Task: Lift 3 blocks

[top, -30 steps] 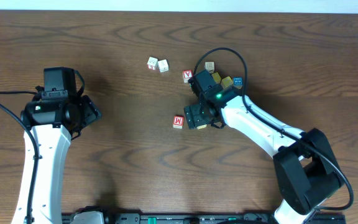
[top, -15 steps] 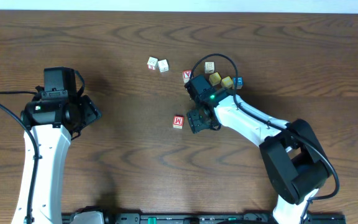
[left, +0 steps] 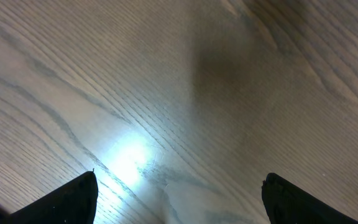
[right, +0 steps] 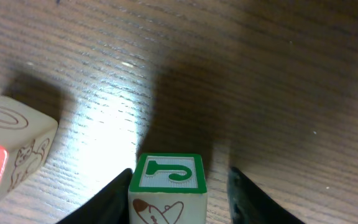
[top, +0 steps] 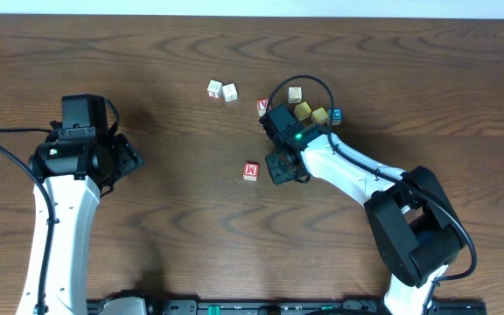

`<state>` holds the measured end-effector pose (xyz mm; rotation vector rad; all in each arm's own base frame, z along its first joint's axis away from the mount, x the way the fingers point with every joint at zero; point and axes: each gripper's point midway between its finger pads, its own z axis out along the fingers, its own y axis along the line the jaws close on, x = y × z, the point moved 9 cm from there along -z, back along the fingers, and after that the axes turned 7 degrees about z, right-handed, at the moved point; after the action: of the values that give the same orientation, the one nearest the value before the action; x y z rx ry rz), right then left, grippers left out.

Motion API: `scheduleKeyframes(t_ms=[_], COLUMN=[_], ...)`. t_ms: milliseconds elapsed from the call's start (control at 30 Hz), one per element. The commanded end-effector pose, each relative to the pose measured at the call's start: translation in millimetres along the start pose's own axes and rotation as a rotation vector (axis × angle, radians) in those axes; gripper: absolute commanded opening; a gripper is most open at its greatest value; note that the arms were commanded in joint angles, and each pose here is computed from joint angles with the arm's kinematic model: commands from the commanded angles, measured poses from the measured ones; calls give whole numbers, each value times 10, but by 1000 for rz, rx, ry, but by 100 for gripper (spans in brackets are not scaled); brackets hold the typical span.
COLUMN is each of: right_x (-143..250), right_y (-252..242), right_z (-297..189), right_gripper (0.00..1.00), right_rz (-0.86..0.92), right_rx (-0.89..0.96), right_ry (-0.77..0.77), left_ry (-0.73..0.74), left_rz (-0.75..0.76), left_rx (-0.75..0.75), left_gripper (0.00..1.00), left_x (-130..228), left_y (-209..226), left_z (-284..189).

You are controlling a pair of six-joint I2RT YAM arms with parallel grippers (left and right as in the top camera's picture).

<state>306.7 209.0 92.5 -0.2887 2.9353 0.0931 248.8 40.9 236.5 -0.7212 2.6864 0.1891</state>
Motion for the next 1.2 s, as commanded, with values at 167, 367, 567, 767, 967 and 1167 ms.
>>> scheduleKeyframes(t_ms=[167,367,567,767,967,1167], right_x=[-16,-24,-28,-54,-54,-30], right_y=[58,64,114,124,188,185], right_z=[17,8,-26,-103,-138,-116], right_gripper=[33,27,26,19,20,20], right_rz=[9,44,51,149,227,321], right_rx=[-16,-20,-70,-63,-125,-109], right_ry=[-3,-4,19,41,75,92], left_ry=[0,-1,-1,-1,-1,-1], left_rz=[-9,-9,-9,-9,-9,-9], left_rx=[-11,-11,-11,-11,-11,-11], left_gripper=[85,85,85,85,85,85], left_x=[-9,-10,-10,-10,-10,-10], left_y=[16,16,16,16,16,16], left_z=[0,0,0,0,0,0])
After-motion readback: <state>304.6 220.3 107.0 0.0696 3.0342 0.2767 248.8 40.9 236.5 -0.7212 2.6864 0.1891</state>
